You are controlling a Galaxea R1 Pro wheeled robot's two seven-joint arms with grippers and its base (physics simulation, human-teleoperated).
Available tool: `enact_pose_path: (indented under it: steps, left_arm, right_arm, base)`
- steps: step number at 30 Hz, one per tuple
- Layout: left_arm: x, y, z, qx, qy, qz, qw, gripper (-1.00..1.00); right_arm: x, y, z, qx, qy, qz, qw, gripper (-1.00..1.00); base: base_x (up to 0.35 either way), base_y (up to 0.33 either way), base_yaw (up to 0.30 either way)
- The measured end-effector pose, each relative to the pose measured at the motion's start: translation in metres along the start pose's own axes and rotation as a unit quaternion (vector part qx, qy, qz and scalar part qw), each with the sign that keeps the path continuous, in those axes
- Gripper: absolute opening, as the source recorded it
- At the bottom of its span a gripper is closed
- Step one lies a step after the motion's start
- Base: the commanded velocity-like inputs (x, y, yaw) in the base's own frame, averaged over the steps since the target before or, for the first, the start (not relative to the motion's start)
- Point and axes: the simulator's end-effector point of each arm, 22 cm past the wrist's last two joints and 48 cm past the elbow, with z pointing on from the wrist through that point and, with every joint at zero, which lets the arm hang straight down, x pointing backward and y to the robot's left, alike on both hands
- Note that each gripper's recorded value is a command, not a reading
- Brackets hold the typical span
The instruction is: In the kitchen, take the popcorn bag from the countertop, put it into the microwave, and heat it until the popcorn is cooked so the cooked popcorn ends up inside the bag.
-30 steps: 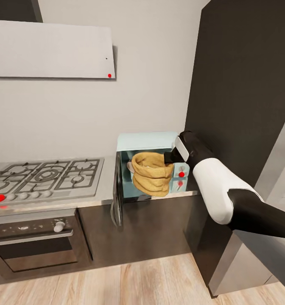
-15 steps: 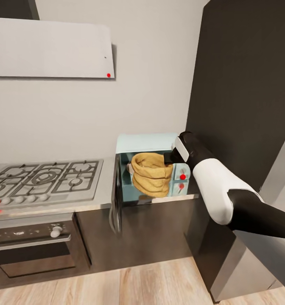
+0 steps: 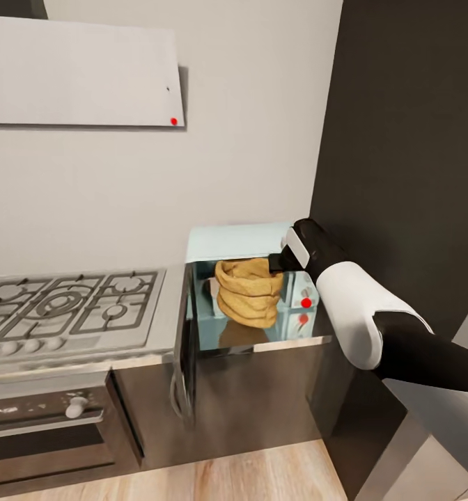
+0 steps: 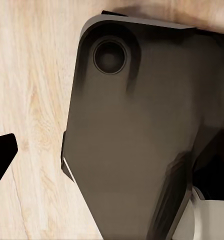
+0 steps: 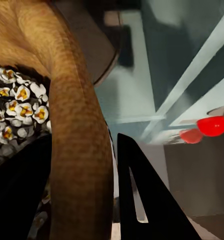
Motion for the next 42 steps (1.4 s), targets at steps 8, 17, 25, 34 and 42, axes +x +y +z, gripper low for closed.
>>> enact_pose_path:
  steps: [8,17,25,34,42]
  left_arm:
    - [0.000,0.000,0.000,0.000,0.000,0.000,1.0000,1.00]
    - [0.000,0.000,0.000,0.000,0.000,0.000,1.0000,1.00]
    - [0.000,0.000,0.000,0.000,0.000,0.000,1.0000,1.00]
    - [-0.002,0.001,0.000,0.001,-0.003,-0.003,1.0000,1.00]
    - [-0.002,0.001,0.000,0.001,-0.003,-0.003,1.0000,1.00]
  right_arm:
    - [0.018,0.002,0.011,0.000,0.026,-0.004,0.9997,-1.00]
    - [0.021,0.002,0.013,0.000,0.030,-0.004,0.9995,-1.00]
    - [0.025,0.005,0.014,-0.006,0.035,-0.001,0.9994,-1.00]
    - [0.026,0.007,0.016,-0.010,0.035,0.002,0.9994,-1.00]
    - [0.026,0.007,0.016,-0.011,0.034,0.003,0.9994,-1.00]
  base:
    - [0.225,0.000,0.000]
    - [0.130,0.000,0.000]
    - [0.071,0.000,0.000]
    - [0.033,0.000,0.000]
    - [0.000,0.000,0.000]
